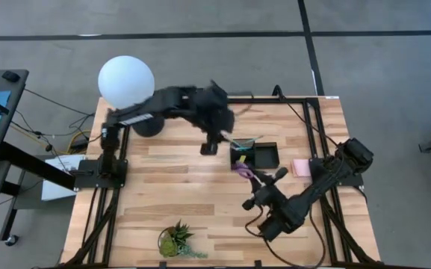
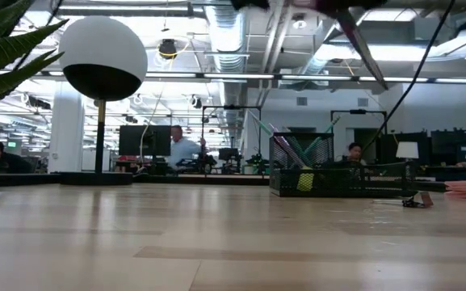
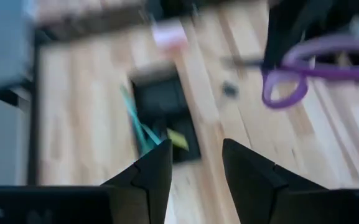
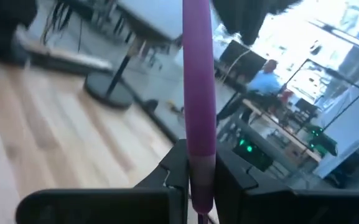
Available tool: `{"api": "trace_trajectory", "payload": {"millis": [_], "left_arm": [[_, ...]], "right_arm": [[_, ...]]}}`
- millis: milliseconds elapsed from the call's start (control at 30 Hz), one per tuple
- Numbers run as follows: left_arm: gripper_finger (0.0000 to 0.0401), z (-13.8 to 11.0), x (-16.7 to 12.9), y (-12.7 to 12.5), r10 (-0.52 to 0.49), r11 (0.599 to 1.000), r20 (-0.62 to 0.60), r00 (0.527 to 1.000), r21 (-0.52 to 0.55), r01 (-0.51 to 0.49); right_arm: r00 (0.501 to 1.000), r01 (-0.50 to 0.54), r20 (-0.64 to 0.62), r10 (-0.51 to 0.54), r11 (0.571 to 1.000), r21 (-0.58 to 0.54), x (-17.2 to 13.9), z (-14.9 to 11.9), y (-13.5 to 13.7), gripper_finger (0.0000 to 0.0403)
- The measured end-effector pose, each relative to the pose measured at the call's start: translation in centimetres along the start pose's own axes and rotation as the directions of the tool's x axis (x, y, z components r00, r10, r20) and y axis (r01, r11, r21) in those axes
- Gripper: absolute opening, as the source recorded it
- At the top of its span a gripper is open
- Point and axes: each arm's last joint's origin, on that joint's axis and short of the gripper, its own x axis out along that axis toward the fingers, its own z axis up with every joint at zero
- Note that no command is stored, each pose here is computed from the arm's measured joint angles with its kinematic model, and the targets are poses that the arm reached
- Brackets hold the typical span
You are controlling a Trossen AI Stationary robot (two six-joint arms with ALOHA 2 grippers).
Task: Pick and place office supplies into organizer
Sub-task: Put the violet scissors into the black desk organizer
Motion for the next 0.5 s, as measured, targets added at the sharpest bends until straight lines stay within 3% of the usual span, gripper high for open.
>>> {"api": "trace_trajectory", "payload": {"millis": [267, 500], "left_arm": [[0.0138, 1.1, -8.9, -0.3, 0.112, 0.992, 0.311, 0.944, 0.018, -0.124], [0.0138, 0.8, -12.6, -1.0, 0.142, 0.985, 0.391, 0.910, 0.033, -0.168]], "right_arm": [[0.990, 0.140, -0.016, -0.139, 0.977, 0.158, 4.1, 0.8, -1.4, 0.0035], [0.960, 0.279, -0.101, -0.260, 0.878, 0.390, 8.7, 2.0, -3.3, 0.0035]]}}
